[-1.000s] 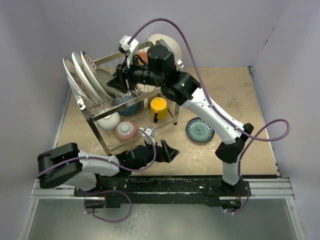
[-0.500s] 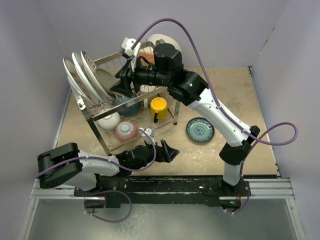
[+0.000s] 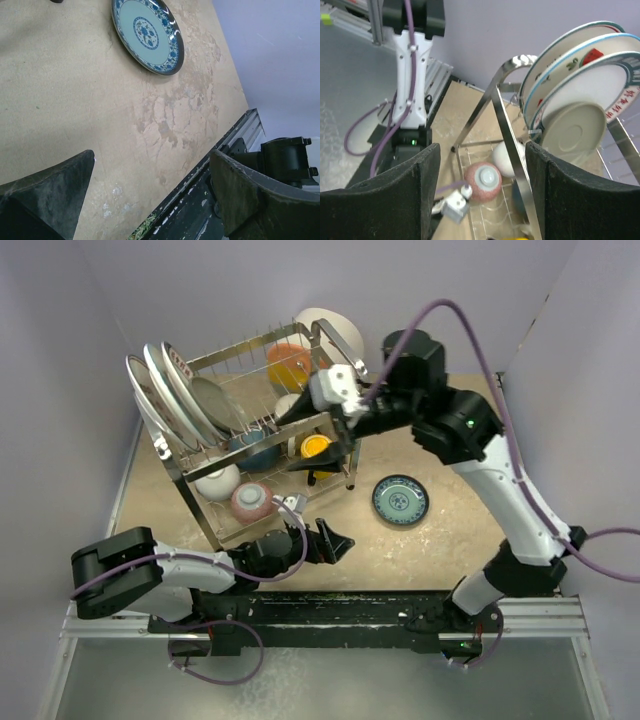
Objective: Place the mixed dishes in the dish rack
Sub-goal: Pick up the plate at the center of the board.
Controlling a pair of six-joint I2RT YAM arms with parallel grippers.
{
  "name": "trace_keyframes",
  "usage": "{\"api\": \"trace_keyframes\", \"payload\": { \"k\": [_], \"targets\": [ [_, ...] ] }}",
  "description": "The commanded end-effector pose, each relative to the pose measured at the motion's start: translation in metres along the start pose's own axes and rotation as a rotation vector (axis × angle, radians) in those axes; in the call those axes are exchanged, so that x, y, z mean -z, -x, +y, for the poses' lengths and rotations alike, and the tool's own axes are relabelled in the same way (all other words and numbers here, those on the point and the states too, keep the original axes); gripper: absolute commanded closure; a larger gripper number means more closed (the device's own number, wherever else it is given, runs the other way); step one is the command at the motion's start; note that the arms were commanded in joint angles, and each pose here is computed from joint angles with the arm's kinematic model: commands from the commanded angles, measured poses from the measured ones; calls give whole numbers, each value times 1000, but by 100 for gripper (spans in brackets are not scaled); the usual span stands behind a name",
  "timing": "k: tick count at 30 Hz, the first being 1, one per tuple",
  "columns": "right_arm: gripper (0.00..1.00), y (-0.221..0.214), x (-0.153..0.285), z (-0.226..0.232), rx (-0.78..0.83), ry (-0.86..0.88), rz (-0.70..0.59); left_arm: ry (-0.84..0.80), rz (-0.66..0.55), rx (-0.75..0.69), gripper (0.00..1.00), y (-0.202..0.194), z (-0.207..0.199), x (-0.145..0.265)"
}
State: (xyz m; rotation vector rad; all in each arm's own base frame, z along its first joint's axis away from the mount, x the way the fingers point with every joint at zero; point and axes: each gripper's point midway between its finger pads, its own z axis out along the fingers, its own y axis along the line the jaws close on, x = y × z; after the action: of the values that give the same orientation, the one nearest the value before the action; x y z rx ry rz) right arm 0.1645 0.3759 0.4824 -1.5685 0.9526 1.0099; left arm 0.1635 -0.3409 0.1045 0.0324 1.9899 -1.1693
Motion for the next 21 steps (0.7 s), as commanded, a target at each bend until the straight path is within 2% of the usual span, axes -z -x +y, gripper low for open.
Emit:
{"api": "trace_keyframes", "payload": {
  "k": [1, 6, 14, 18, 21],
  "targets": [
    [29, -8, 44, 18, 34, 93, -56, -99, -45, 21, 1, 19, -18, 5],
    [27, -50, 109, 3, -79, -15, -101, -93, -41, 15, 1, 18, -13, 4],
    [23, -191, 177, -20, -365, -404, 26, -113, -55, 21, 1, 21, -15, 3],
    [21, -235, 220, -28, -491, -596, 42, -110, -62, 28, 1, 22, -14, 2],
    [21, -274, 246, -32, -575, -706, 105, -121, -65, 43, 1, 23, -16, 2]
  ]
}}
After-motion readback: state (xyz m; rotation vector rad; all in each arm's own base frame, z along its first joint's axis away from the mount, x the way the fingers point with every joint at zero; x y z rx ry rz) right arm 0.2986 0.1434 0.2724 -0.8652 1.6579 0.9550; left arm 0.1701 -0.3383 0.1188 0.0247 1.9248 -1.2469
